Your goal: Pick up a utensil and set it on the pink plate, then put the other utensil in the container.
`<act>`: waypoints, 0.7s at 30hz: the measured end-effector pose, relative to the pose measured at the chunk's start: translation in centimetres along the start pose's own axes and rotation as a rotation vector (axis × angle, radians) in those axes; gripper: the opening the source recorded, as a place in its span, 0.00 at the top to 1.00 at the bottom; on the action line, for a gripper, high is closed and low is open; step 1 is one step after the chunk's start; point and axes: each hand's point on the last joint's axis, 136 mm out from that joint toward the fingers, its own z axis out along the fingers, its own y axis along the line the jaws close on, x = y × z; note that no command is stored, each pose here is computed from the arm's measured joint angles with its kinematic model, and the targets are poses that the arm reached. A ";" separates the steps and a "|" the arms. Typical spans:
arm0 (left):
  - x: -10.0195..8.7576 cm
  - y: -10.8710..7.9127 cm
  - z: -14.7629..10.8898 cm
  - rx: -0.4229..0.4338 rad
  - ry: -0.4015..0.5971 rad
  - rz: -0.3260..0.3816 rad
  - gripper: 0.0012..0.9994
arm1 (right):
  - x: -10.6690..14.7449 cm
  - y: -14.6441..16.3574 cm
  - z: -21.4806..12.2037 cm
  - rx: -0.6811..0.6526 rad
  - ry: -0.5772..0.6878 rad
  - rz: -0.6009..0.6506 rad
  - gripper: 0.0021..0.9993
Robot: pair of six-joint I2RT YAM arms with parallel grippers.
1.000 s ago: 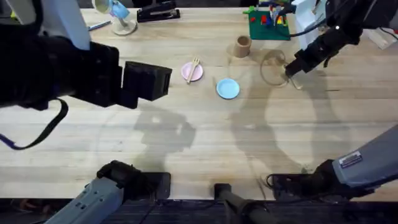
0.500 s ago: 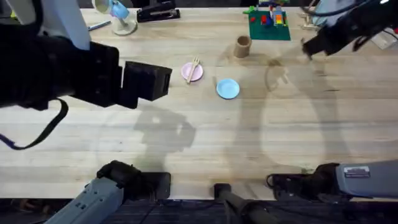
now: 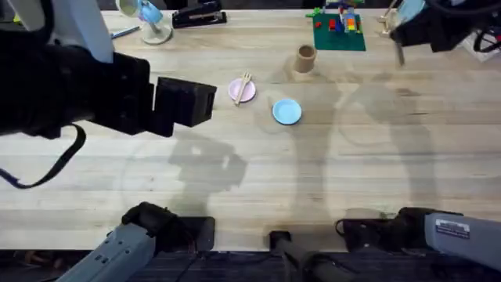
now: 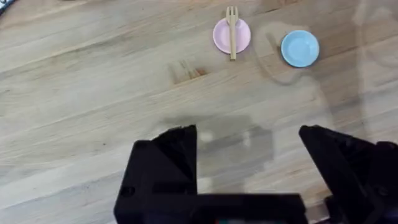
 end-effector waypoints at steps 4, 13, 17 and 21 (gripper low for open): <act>0.0 0.0 0.0 0.000 0.000 0.000 0.01 | -3.2 1.5 -0.3 -0.098 -0.172 -0.085 0.97; 0.0 0.0 0.0 0.000 0.000 0.000 0.01 | -8.2 4.4 -1.3 -0.295 -0.486 -0.242 0.97; 0.0 0.0 0.0 0.000 0.000 0.000 0.01 | -8.4 5.5 -0.6 -0.391 -0.553 -0.276 0.97; 0.0 0.0 0.0 0.000 0.000 0.003 0.01 | -8.6 6.1 0.5 -0.467 -0.621 -0.309 0.97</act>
